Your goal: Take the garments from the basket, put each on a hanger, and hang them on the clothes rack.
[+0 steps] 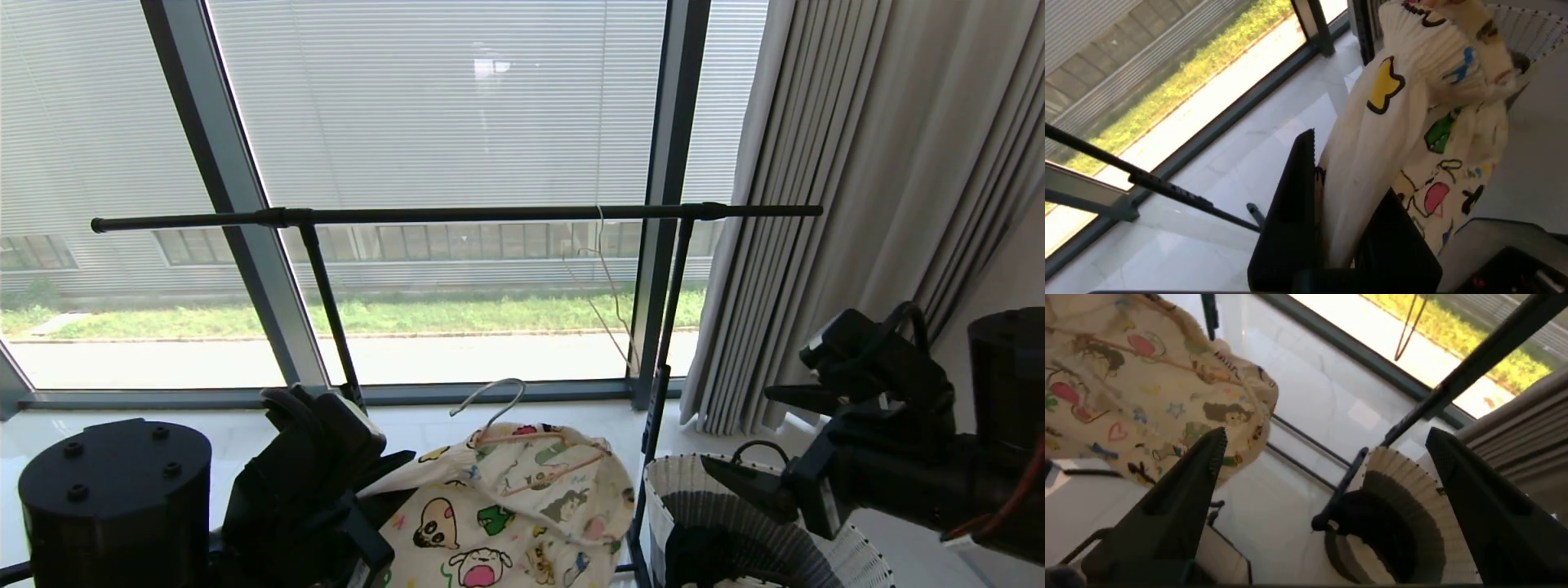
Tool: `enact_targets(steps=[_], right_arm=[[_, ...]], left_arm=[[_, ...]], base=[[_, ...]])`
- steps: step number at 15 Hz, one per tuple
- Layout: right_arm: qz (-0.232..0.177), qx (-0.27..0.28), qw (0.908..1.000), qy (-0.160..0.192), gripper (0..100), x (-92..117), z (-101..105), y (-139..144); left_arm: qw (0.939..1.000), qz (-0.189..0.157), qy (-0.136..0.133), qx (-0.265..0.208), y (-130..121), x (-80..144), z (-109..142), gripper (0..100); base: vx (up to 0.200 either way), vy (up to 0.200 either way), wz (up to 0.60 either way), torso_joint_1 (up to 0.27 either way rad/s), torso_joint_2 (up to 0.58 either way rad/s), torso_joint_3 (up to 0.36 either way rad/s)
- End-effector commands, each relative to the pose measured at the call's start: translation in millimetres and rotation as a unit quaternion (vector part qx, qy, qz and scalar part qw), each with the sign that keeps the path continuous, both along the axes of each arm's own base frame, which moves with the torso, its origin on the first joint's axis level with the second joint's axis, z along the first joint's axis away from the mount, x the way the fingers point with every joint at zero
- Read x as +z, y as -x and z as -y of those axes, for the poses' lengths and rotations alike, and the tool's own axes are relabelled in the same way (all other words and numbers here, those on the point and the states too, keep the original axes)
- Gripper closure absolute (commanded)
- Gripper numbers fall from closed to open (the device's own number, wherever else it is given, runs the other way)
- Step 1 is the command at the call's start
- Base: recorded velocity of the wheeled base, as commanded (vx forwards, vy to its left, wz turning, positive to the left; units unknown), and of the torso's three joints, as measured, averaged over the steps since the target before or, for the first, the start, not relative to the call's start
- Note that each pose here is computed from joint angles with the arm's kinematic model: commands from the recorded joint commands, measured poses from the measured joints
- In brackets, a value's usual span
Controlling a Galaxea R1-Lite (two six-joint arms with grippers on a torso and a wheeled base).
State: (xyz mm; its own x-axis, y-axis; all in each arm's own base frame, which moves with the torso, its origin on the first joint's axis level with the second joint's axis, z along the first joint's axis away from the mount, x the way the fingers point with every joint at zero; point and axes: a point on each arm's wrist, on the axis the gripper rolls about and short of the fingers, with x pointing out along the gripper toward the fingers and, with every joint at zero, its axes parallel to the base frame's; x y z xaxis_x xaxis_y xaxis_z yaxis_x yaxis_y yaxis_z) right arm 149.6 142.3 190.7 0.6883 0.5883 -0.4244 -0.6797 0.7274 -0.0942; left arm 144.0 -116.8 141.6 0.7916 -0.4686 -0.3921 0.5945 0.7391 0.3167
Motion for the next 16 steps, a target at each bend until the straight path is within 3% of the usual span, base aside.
enact_targets(steps=[1, 2, 4, 6, 10, 11, 16], right_arm=[[0.012, 0.044, 0.9986, -0.026, 0, 37.1, 30.2, 38.4], [-0.004, 0.051, 0.9987, 0.004, 0, 34.0, 38.1, 46.6], [0.001, 0.070, 0.9961, 0.053, 0, 29.9, 43.2, 51.4], [0.020, 0.108, 0.9884, 0.105, 0, 24.5, 37.9, 46.6], [0.027, 0.175, 0.9692, 0.172, 0, 8.8, 20.4, 31.1], [0.033, 0.187, 0.9648, 0.182, 0, 4.5, 14.5, 26.1], [0.040, 0.189, 0.9643, 0.181, 0, -6.8, -3.4, 8.5]], left_arm=[[0.9999, -0.008, -0.006, -0.008, -4.9, -7.3, 8.7, 100], [0.9996, 0.002, 0.004, -0.029, -1.2, -4.8, 16.8, 100], [0.9966, 0.013, 0.018, -0.079, 7.5, -1.3, 37.6, 100], [0.9931, 0.017, 0.023, -0.114, 9.8, 2.1, 58.9, 100], [0.9867, 0.023, 0.032, -0.158, 8.0, 8.1, 99.6, 100], [0.9845, 0.020, 0.030, -0.172, 11.4, 6.1, 107.9, 100], [0.9798, 0.021, 0.032, -0.196, 22.9, 7.1, 114.4, 100]], base=[[0.000, 0.000, 0.00, 0.000, 0.00, 0.000], [0.000, 0.000, 0.00, 0.000, 0.00, 0.000], [0.000, 0.000, 0.00, 0.000, 0.00, 0.000], [0.000, 0.000, 0.00, 0.000, 0.00, 0.000], [0.000, 0.000, 0.00, 0.000, 0.00, 0.000], [0.000, 0.000, 0.00, 0.000, 0.00, 0.000], [0.000, 0.000, 0.00, 0.000, 0.00, 0.000]])
